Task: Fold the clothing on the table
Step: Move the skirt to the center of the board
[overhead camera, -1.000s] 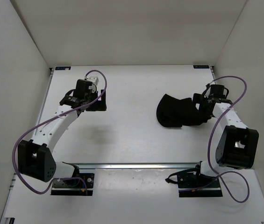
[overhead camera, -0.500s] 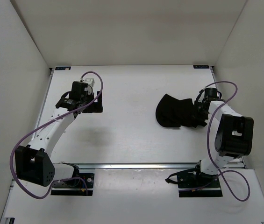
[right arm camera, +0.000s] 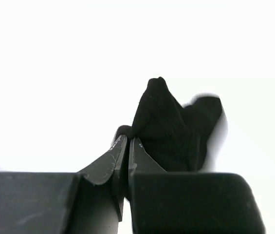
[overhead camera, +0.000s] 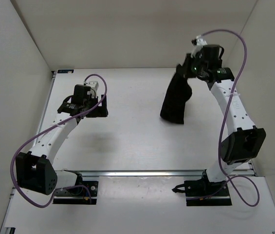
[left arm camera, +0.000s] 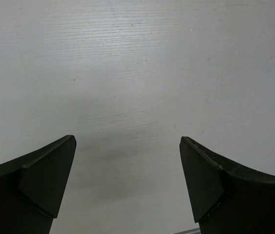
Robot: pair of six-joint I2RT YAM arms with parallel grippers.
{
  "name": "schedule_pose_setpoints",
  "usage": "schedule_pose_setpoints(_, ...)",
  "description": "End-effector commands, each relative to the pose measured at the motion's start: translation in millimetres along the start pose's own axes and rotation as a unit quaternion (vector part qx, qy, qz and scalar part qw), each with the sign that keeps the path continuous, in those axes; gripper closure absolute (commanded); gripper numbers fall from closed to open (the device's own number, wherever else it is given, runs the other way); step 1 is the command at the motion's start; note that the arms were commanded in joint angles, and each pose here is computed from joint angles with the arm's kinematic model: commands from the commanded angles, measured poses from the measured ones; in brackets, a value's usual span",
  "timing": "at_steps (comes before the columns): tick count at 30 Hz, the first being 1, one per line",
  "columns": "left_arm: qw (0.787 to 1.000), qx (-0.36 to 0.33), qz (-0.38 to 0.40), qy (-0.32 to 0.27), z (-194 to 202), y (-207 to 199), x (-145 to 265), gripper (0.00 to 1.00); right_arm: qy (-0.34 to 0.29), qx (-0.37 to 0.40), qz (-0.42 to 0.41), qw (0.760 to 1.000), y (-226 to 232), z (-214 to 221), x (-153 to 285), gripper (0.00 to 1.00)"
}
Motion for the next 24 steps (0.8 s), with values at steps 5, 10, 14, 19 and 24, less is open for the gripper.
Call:
schedule_pose_setpoints(5,0.997,0.017,0.022,-0.068,-34,-4,21,0.02,-0.083,0.08,-0.336,0.935,205,-56,72,1.0)
schedule_pose_setpoints(10,0.998,0.012,0.002,-0.065,-25,5,28,0.01,0.014,0.019,-0.396,0.918,192,42,41,1.0)
schedule_pose_setpoints(14,0.997,0.012,0.0,-0.072,-23,6,33,0.01,0.153,-0.016,-0.345,0.926,156,154,12,1.0)
schedule_pose_setpoints(19,0.997,0.008,0.019,-0.07,-22,1,30,0.01,0.271,0.009,-0.278,0.922,129,232,5,0.9)
schedule_pose_setpoints(24,0.997,-0.001,0.052,-0.05,-13,-11,14,0.01,0.221,-0.02,-0.26,0.94,104,204,17,0.43)
Point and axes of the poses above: each gripper's point midway between its finger pads, its own x axis back along the fingers, its own y axis along the line the jaws close on, z = x × y, the point moved 2 cm from there along x, back along the fingers, and after that the axes turned 5 degrees about -x, right-handed, at the moved point
